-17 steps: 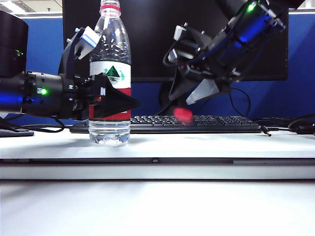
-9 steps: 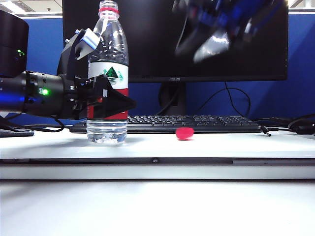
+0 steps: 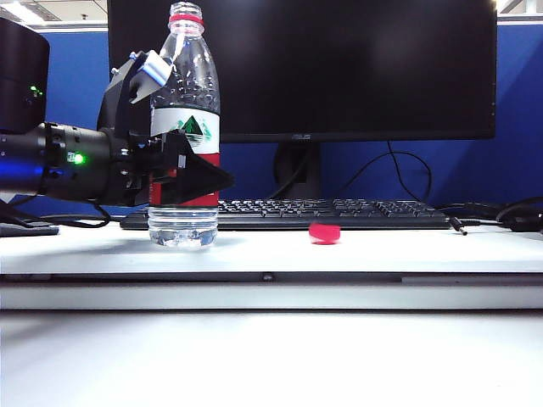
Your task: Unscrew the cap from the plastic bottle on the table.
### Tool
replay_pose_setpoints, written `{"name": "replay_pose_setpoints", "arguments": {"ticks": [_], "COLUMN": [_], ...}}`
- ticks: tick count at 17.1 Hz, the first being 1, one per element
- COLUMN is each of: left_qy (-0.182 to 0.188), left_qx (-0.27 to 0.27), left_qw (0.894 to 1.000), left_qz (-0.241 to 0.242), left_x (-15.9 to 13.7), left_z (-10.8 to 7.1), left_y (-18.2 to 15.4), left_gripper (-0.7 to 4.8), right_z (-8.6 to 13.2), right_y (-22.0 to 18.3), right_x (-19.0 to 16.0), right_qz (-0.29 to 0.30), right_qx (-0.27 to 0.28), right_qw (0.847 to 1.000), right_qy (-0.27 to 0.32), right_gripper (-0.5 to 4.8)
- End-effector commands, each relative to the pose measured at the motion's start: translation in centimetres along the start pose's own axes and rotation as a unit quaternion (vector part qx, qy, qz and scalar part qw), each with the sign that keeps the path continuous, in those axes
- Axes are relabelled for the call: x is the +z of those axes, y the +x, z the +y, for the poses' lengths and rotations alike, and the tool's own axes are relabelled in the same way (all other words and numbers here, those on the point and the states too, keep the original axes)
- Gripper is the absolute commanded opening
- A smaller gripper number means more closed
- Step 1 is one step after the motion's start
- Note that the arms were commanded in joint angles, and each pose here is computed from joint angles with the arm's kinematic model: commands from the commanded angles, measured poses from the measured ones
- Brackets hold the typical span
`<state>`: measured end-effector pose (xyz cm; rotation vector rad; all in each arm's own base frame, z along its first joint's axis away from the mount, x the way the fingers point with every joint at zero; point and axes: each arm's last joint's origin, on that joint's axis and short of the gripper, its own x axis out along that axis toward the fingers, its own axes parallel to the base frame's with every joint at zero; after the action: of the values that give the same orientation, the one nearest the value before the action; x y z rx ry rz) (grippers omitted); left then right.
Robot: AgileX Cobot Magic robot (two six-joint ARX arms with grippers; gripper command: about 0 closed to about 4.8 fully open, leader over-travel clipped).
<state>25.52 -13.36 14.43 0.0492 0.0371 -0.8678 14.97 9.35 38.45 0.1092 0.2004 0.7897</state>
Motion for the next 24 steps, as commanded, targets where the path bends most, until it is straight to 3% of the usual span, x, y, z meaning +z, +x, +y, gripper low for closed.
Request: {"name": "replay_pose_setpoints", "arguments": {"ticks": [1, 4, 6, 17, 22, 24], "left_qy": [0.0, 0.003, 0.005, -0.002, 0.009, 0.019], "left_qx": [0.002, 0.002, 0.003, -0.001, -0.017, -0.017], "left_qw": [1.0, 1.0, 1.0, 1.0, 0.999, 0.999], "left_qz": [0.004, -0.002, -0.007, -0.026, -0.046, -0.033], "left_x": [-0.1, 0.0, 0.1, 0.7, 2.3, 2.6], "left_z": [0.1, 0.1, 0.1, 0.0, -0.4, -0.6], "left_y": [0.1, 0.1, 0.1, 0.0, -0.9, -1.4], "left_gripper": [3.42, 3.71, 4.65, 4.79, 4.79, 4.79], "right_z": [0.6, 0.7, 0.8, 0.8, 0.9, 0.9], "right_y": [-1.7, -1.9, -1.8, -1.9, -1.9, -1.9], "right_x": [0.1, -0.6, -0.9, -1.2, -1.2, -1.1], "right_qz": [0.002, 0.039, 0.049, 0.062, 0.063, 0.062], "right_qx": [0.005, 0.025, 0.032, 0.034, 0.036, 0.042], "right_qw": [1.0, 0.999, 0.998, 0.997, 0.997, 0.997], "right_qy": [0.014, 0.025, 0.027, 0.03, 0.03, 0.03], "right_gripper": [-0.06, -0.06, -0.06, -0.06, -0.06, -0.06]}}
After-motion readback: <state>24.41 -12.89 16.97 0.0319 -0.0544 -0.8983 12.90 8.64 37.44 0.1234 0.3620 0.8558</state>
